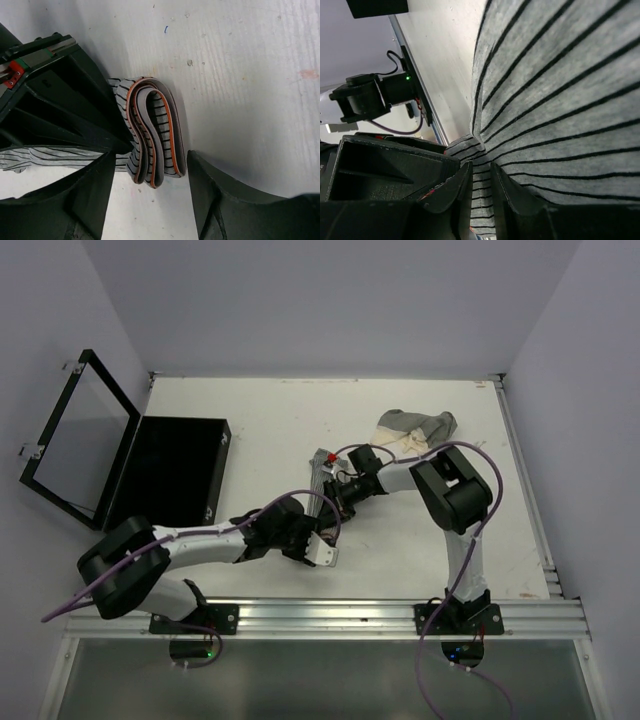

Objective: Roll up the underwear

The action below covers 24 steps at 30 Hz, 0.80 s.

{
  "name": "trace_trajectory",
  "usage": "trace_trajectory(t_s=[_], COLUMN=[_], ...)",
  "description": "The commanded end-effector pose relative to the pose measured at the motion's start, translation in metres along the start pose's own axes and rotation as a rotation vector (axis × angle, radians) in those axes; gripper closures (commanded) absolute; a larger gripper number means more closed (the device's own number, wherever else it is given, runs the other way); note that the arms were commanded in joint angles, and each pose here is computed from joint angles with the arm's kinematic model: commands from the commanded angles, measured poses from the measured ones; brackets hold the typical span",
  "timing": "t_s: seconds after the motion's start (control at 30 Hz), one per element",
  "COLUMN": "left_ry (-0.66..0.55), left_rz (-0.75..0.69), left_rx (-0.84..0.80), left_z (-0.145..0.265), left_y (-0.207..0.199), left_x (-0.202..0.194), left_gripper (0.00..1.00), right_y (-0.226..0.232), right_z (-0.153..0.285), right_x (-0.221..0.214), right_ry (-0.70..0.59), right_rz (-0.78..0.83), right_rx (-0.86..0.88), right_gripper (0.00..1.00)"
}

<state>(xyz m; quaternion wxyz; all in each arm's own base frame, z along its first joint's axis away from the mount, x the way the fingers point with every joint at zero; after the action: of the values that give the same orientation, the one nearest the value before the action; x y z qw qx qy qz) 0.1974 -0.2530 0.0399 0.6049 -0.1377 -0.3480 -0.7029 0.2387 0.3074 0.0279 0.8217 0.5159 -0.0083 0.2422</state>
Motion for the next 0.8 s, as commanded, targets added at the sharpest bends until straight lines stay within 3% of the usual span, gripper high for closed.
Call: trace_trajectory(t_s=[0.0, 0.1, 0.23, 0.4, 0.5, 0.53, 0.63, 0.77], left_ry=[0.000, 0.012, 0.069, 0.124, 0.139, 0.143, 0.163, 0.182], left_rz=[-0.038, -0.042, -0.029, 0.042, 0.091, 0.115, 0.182, 0.278], left_rx=[0.035, 0.022, -0.023, -0.145, -0.204, -0.218, -0.282, -0.359], left_z=[-0.007, -0.011, -0.016, -0.015, -0.016, -0.017, -0.017, -0.015], left_y=[0.006, 0.004, 0.001, -0.016, -0.024, -0.024, -0.031, -0.037], left_x=[0.000, -0.004, -0.010, -0.013, -0.011, -0.009, -0.005, 0.003], left_gripper=[0.37, 0.48, 0.77, 0.99, 1.00, 1.00, 1.00, 1.00], right_y=[-0.020, -0.021, -0.020, -0.010, 0.007, 0.011, 0.024, 0.035], right_z=[-0.007, -0.008, -0.006, 0.019, 0.052, 0.061, 0.108, 0.175], right_x=[-0.007, -0.010, -0.008, 0.032, 0.076, 0.085, 0.121, 0.144], right_ry=[0.028, 0.037, 0.028, -0.093, -0.214, -0.234, -0.326, -0.427], right_rz=[-0.020, -0.028, -0.023, 0.024, 0.121, 0.139, 0.267, 0.403], right_rx=[-0.060, -0.052, -0.048, -0.046, -0.057, -0.066, -0.143, -0.281], right_gripper=[0.75, 0.77, 0.78, 0.74, 0.62, 0.52, 0.39, 0.29])
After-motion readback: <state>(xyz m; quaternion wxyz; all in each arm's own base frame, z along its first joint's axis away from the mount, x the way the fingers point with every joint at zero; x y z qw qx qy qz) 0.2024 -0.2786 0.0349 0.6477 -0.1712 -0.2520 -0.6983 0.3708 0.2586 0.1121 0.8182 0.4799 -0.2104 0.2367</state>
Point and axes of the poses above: each gripper's point midway between its finger pads, its own z axis back along the fingers, its own y axis along the line the jaws close on, x = y × z, the point moved 2 cm from there along z, back along the fingers, and after that the axes turned 14 degrees about z, right-handed, at the moved point
